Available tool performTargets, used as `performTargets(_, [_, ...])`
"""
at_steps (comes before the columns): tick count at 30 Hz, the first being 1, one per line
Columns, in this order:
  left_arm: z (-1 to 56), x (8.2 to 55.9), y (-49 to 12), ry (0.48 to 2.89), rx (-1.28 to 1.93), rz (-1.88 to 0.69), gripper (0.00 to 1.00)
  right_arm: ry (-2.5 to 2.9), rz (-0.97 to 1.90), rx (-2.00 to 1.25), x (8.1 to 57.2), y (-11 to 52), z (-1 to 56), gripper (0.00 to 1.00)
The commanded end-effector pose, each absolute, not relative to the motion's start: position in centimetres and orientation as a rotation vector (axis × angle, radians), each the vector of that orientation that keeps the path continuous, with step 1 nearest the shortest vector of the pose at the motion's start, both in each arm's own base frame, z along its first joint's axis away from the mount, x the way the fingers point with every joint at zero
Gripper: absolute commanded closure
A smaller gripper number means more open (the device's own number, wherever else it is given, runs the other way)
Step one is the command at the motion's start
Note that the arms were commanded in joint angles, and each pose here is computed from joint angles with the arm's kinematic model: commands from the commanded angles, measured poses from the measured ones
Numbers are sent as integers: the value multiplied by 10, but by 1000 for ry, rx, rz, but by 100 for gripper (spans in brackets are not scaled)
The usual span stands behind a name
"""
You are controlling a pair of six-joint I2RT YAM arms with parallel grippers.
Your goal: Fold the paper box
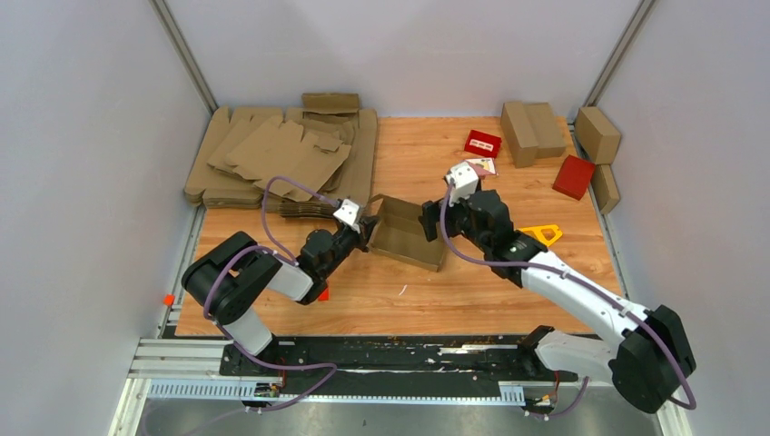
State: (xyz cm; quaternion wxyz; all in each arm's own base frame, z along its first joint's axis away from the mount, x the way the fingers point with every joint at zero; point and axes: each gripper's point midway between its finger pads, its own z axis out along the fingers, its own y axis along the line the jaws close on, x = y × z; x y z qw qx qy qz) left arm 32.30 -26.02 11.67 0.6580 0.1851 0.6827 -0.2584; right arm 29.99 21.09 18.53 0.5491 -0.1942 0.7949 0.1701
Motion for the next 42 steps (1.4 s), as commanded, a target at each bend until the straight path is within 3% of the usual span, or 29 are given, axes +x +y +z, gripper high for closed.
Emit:
performTargets(1, [128, 318, -266, 1475, 471, -601, 100, 1884, 391, -627, 307, 231, 197, 0])
performTargets(4, [126, 315, -266, 1475, 467, -610, 100, 1920, 432, -717, 302, 247, 181, 1])
performTargets(11, [118, 304, -265, 1518, 449, -672, 97, 1962, 437, -786, 286, 255, 162, 15])
performTargets(21, [112, 295, -279, 1538, 409, -820, 93, 2007, 472, -744, 275, 251, 144, 21])
performTargets(31, [99, 293, -275, 1601, 406, -799, 87, 2052, 497, -653, 276, 252, 138, 25])
performTargets(33, [98, 294, -274, 1610, 406, -791, 89, 2071, 476, -609, 281, 250, 140, 22])
performTargets(36, [94, 295, -273, 1621, 406, -776, 90, 2114, 423, -539, 284, 240, 140, 2])
performTargets(42, [96, 297, -268, 1615, 418, -734, 91, 2133, 348, -378, 278, 212, 145, 0])
